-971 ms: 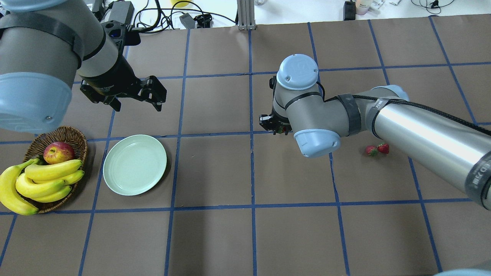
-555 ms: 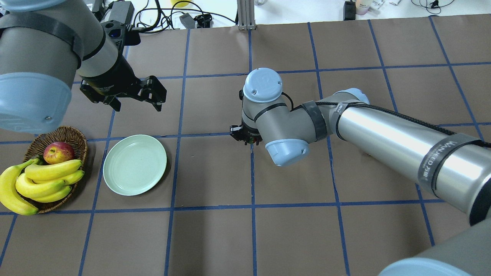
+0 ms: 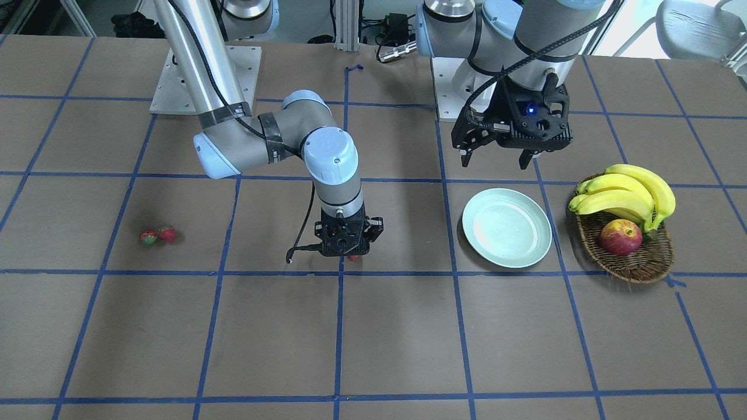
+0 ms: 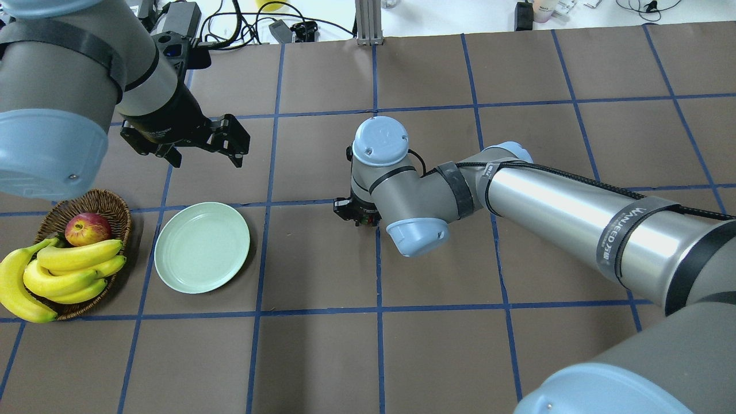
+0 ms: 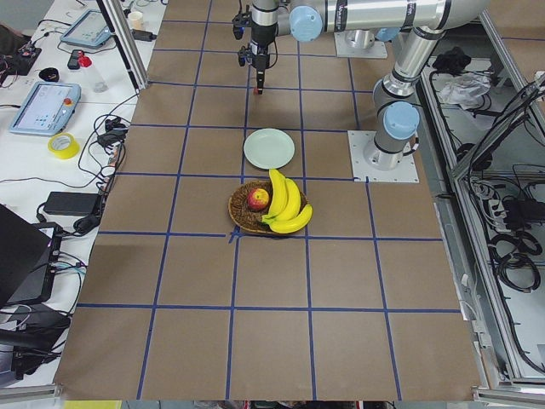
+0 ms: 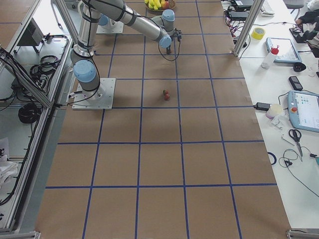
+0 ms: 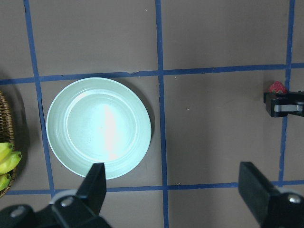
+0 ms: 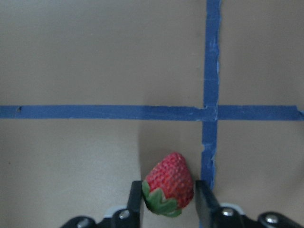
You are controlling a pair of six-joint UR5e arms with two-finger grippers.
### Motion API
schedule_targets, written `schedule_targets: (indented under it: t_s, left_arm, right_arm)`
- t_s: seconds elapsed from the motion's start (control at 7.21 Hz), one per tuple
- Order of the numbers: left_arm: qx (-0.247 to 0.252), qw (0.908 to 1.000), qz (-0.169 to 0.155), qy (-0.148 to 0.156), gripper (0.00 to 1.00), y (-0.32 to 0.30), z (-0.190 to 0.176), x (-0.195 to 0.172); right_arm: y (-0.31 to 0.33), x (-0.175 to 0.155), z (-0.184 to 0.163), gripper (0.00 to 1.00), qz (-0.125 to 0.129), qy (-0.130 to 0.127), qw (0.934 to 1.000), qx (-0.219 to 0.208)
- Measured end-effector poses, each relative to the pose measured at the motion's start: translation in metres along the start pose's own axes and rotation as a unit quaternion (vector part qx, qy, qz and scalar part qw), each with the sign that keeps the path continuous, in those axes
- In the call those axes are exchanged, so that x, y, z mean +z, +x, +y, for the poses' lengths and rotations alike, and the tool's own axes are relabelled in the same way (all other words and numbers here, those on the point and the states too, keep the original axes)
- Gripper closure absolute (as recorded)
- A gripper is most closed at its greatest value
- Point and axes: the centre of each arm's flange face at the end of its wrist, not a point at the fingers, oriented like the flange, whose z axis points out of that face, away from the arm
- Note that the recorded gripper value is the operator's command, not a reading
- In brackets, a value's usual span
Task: Collect all strawberries into plate
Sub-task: 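Carry the strawberry toward the plate with the right gripper and release it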
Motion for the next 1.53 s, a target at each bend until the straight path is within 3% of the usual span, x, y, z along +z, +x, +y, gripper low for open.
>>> schedule_targets:
  t_s: [0.42,0.83,1.11,1.25,1.53]
  left_arm:
    - [0.001,1.0,0.001,-0.001,0.0,0.0,-0.001,0.001]
    - [0.004,1.0,0.001,-0.001,0.0,-0.001,-0.001,0.002]
    - [0.004,1.0,0.001,-0.002,0.0,-0.001,-0.001,0.002]
    - [0.004,1.0,0.001,-0.002,0.0,-0.001,-0.001,0.002]
    - [0.004,1.0,0.001,-0.002,0.0,0.0,-0.001,0.002]
  right_arm:
    - [0.05,-0.04,-0.024,0.0,0.004,0.008,1.0,0.001]
    - [0.18,-0.092,-0.043,0.0,0.036,-0.051,0.9981,0.005]
    - [0.262,-0.101,-0.038,0.0,0.083,-0.073,0.9938,0.004]
    - [0.298,-0.098,-0.032,0.0,0.09,-0.085,0.9923,0.002]
    - [0.344,-0.08,-0.013,0.04,0.07,-0.09,0.9935,0.004]
